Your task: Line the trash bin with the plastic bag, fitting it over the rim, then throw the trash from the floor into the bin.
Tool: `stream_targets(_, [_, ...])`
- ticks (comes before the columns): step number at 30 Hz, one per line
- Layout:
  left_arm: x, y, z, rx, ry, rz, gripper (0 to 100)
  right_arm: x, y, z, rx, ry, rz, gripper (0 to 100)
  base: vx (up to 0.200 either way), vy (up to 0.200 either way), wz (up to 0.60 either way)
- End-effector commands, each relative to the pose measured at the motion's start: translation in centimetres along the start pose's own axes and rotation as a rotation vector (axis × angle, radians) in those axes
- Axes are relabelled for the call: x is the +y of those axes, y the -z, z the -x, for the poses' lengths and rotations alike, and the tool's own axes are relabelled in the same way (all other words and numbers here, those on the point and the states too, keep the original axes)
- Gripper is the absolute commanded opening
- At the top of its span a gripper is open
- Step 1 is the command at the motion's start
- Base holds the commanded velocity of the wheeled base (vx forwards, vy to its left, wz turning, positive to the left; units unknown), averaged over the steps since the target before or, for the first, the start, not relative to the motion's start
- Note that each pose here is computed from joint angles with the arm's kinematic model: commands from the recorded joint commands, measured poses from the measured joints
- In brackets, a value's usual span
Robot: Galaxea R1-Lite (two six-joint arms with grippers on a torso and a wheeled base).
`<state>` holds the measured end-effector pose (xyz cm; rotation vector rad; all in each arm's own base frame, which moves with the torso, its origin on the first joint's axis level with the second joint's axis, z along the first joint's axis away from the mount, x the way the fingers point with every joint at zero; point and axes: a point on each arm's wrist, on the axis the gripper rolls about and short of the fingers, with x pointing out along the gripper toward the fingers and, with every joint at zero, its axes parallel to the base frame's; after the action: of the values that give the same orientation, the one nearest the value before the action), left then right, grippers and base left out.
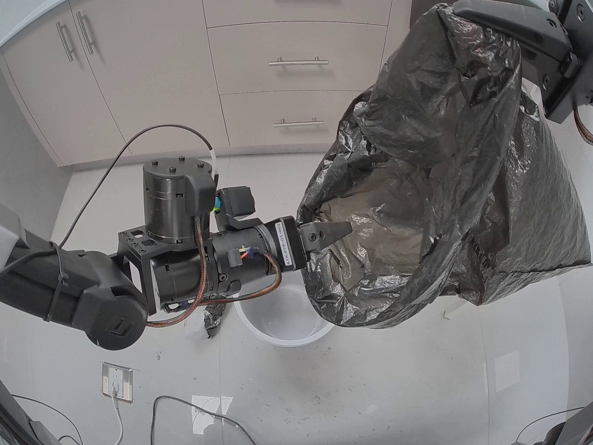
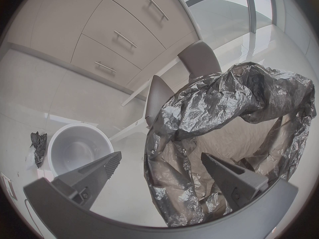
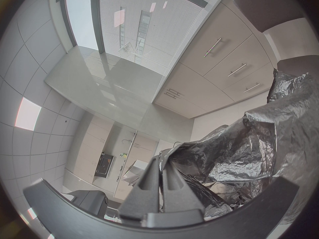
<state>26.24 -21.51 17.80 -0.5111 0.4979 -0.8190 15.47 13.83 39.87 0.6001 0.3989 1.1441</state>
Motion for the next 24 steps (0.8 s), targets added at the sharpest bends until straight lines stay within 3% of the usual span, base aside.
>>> stream_targets(1, [-0.1,-0.2,-0.1,-0.006,0.004,-0.002,100,0.0,0.1,0.1,0.003,0.000,0.000,0,0.000,0.000,0.00])
stream_targets(2, [-0.2,-0.2,-0.1,-0.005,0.008,-0.002,0,0.1,0.1,0.2,0.002,-0.001,-0.001,0,0.000,0.000,0.00])
stream_targets(16, [-1.2,-0.4,-1.4,-0.010,0.045,-0.014,0,-0.4,0.5,0.2,0.011,0.013,-0.009,0,0.000,0.000,0.00])
stream_targets(24, [-2.1,-0.9,0.8,-0.033,0.041,-0.015,0,-1.7,1.3,-0.4,0.042,0.055,-0.007,0,0.000,0.000,0.00])
